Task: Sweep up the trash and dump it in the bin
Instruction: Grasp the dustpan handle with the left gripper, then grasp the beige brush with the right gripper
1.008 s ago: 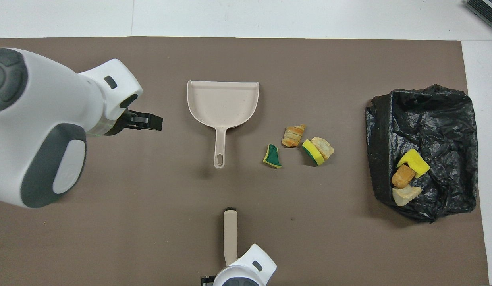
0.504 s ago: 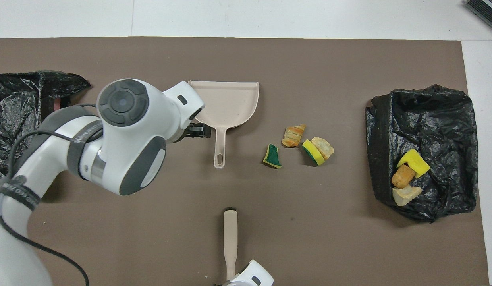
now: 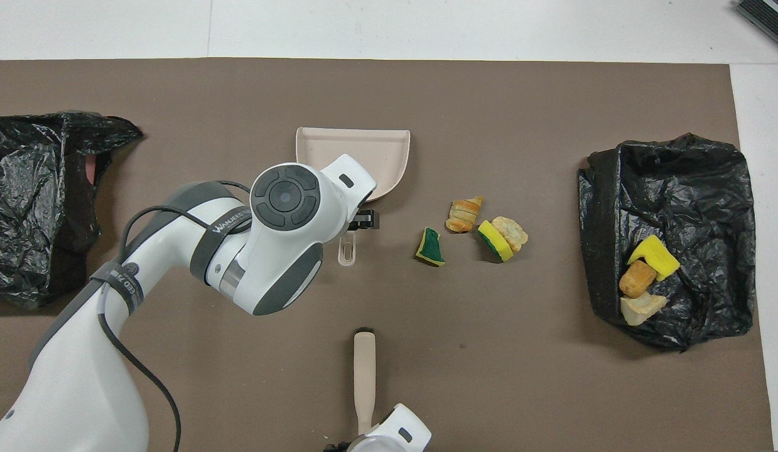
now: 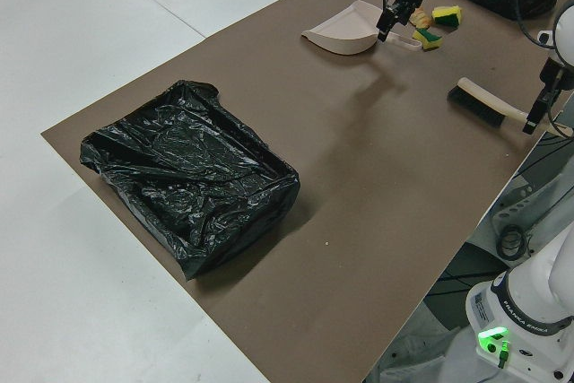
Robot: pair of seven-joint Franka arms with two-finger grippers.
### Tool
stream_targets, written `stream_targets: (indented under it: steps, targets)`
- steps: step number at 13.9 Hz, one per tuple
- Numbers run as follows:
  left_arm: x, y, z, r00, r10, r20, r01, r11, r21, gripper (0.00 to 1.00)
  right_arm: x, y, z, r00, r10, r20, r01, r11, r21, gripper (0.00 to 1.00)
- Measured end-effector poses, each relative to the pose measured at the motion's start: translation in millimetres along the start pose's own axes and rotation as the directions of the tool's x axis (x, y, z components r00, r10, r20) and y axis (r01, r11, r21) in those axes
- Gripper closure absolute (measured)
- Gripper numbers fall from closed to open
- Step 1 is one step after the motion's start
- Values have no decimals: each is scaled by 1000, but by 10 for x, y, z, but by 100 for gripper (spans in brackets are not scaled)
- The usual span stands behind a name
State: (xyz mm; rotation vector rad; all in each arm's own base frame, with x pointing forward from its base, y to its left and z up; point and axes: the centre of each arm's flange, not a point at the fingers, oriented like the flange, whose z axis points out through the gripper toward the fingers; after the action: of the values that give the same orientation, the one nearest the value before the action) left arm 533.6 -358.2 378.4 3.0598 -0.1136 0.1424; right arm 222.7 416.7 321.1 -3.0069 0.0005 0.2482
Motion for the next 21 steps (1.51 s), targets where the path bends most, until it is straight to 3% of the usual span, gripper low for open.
stream_targets:
  steps: [4, 8, 13, 17, 19, 21]
  targets:
    - [-178, 74, 182, 1000, 4, 24, -4, 1000, 0, 0, 0, 1, -1, 1000, -21, -10, 20, 1000, -13, 74]
    - [-163, 42, 200, 1000, -3, 19, 3, 1000, -2, 6, 7, -24, -86, 999, -26, 28, 27, 998, -50, 74]
    - [-156, 30, 207, 1000, 5, 17, -5, 1000, 1, 68, 269, 295, -644, 998, -35, 59, 42, 992, -118, 74]
    - [-133, -23, 190, 994, 106, 13, -106, 994, 35, 69, 646, 999, -1313, 998, -36, 56, 42, 992, -115, 74]
    - [-88, -183, 83, 971, 232, 60, -236, 969, 71, 69, 863, 1304, -1415, 999, -36, 18, 38, 984, -174, 74]
    - [-45, -389, -80, 914, 390, 114, -400, 912, 94, 69, 1134, 1642, -1441, 993, -115, -6, 109, 957, -269, 74]
